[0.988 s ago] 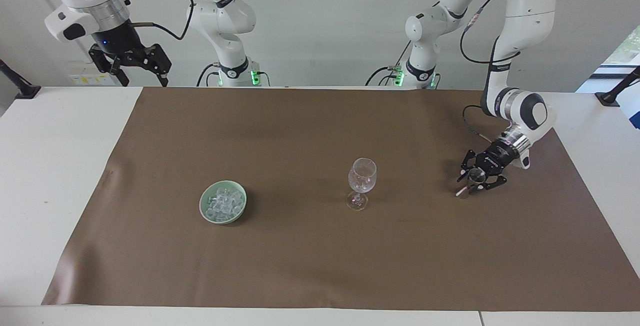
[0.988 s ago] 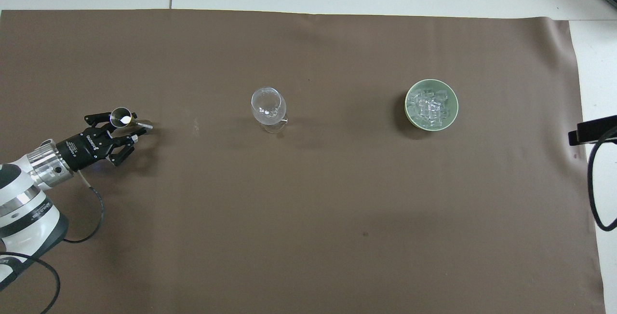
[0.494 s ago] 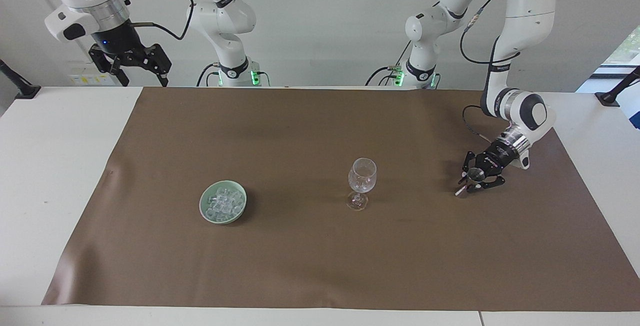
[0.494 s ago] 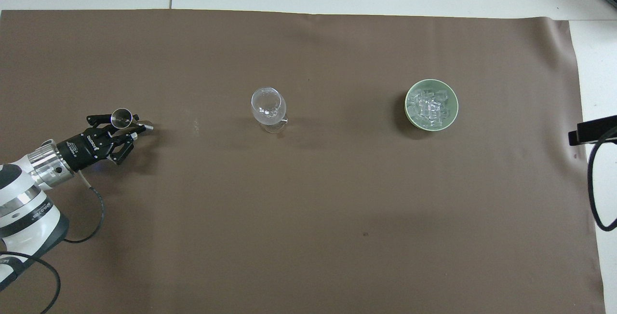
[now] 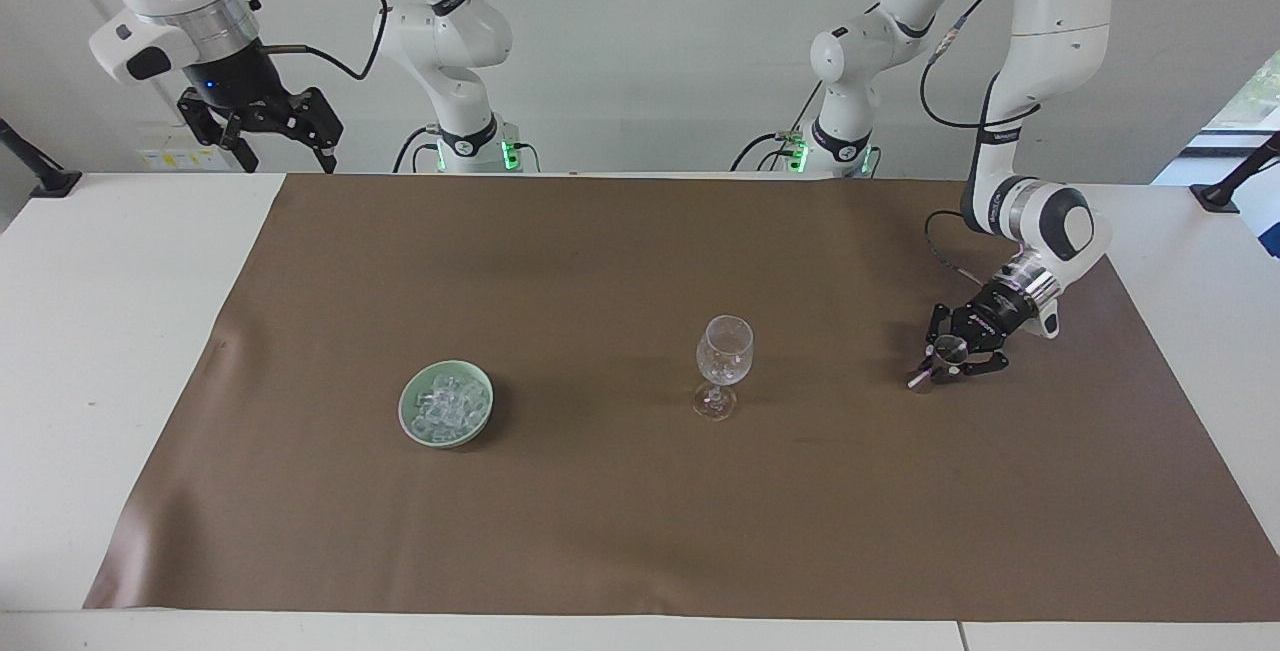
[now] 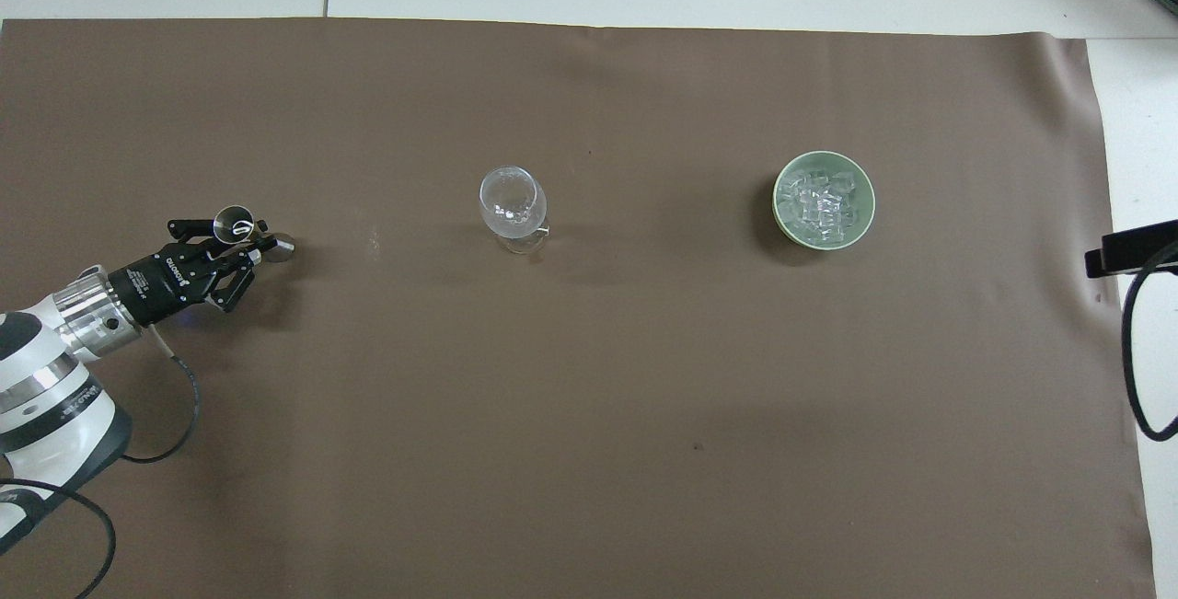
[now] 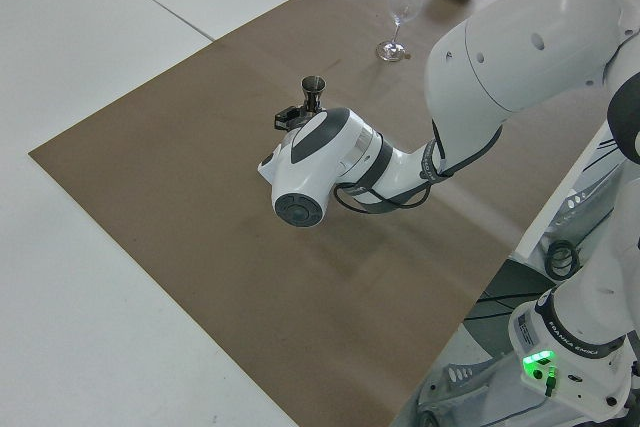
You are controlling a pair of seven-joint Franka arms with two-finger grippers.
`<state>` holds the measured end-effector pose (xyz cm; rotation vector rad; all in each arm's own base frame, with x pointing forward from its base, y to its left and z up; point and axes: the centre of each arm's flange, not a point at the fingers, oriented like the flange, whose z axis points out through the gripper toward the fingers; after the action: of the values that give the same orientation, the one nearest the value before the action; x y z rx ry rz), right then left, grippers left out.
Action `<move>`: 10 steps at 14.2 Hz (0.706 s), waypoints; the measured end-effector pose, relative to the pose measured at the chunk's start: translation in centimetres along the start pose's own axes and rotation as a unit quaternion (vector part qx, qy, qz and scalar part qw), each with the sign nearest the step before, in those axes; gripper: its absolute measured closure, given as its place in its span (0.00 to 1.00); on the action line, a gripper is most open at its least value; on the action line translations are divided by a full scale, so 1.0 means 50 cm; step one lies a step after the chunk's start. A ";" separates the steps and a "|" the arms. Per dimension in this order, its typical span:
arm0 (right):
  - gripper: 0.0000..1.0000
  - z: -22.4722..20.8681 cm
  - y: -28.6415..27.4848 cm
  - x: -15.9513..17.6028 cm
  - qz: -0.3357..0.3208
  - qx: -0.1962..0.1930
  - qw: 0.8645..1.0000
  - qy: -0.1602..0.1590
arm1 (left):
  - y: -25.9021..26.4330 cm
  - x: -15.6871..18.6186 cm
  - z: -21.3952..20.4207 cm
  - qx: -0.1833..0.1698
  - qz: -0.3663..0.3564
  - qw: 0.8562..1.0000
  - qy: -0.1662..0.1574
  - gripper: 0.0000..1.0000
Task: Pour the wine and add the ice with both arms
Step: 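Close the left gripper around the silver jigger, then lift the jigger with the left gripper and carry it over the glass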
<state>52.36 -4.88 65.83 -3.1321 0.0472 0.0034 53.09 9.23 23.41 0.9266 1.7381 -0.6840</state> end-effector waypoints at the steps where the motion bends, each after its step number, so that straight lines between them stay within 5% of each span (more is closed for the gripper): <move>1: 0.00 0.000 0.000 0.000 0.000 0.000 1.000 0.000 | 0.002 0.000 0.001 -0.003 -0.002 1.000 -0.002 0.78; 10: 0.00 0.000 0.000 0.000 0.000 0.000 1.000 0.000 | 0.012 -0.063 0.066 -0.008 0.016 1.000 -0.024 0.78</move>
<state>52.36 -4.88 65.83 -3.1321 0.0472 0.0034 55.89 6.06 25.29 0.9177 1.6801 -0.6670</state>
